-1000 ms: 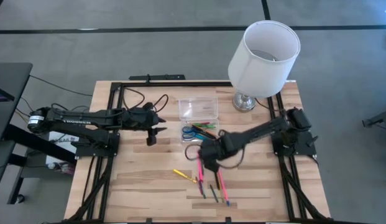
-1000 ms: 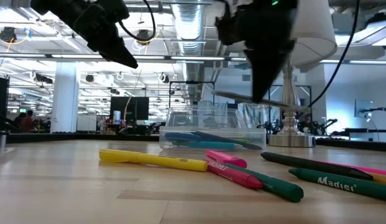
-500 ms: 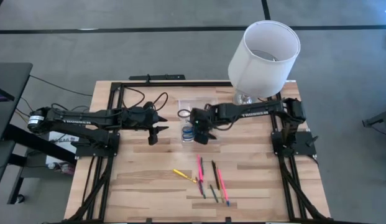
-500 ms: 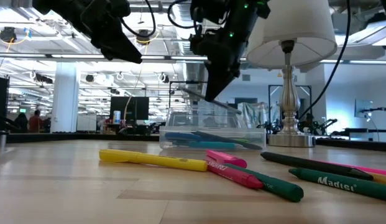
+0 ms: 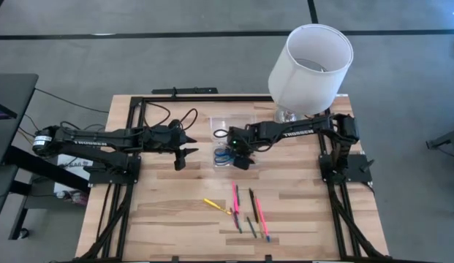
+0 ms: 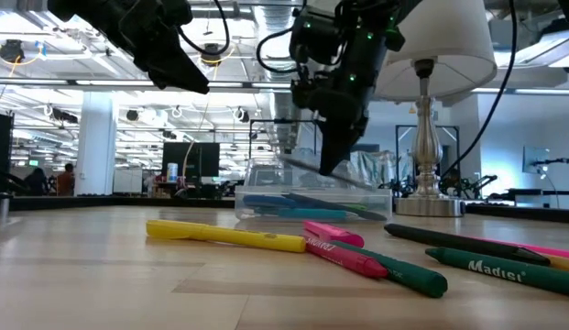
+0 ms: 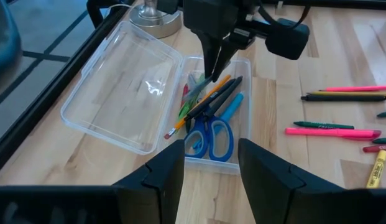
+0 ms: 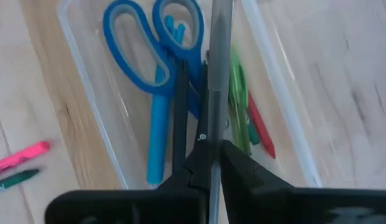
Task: Pick & place school supplies into a supply box
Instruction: Put the gray pen into the transparent supply box, then put the yellow pen into the transparent supply box
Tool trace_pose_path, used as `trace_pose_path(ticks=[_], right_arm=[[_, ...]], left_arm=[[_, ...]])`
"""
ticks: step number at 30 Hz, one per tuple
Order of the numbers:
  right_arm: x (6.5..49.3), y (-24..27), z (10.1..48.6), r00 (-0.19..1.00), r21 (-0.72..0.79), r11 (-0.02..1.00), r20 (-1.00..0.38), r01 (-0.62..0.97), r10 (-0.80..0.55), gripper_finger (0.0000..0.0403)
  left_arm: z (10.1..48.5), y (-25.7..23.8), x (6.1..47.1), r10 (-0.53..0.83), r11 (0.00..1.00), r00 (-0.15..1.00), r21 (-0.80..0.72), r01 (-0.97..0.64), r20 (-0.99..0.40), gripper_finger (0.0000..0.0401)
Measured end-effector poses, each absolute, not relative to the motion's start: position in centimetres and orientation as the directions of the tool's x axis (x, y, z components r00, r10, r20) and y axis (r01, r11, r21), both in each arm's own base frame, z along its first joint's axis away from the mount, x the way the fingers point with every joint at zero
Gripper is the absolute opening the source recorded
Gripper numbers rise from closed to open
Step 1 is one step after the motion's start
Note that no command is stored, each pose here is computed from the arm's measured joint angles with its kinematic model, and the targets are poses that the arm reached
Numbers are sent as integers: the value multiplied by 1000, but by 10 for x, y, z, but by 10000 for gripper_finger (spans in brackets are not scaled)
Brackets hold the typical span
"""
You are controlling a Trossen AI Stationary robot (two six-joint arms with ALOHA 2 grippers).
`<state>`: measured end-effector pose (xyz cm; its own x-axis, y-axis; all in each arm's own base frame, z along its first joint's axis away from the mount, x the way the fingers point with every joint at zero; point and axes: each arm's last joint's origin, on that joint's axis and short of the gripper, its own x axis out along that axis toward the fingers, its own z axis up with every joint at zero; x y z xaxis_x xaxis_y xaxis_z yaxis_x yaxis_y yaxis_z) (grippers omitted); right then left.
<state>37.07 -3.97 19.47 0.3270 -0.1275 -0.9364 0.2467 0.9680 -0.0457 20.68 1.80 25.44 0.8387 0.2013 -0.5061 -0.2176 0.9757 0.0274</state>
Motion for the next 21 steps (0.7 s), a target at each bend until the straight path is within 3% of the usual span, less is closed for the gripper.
trace_pose_path(ticks=[9,21], right_arm=[[365,-48,185,310,11,951,-947,308,-89,12],[366,-48,182,336,42,944,-939,328,-75,112]], left_arm=[[254,18,207,202,976,839,31,-217,-506,146],[254,18,207,202,975,839,25,-220,-505,146]])
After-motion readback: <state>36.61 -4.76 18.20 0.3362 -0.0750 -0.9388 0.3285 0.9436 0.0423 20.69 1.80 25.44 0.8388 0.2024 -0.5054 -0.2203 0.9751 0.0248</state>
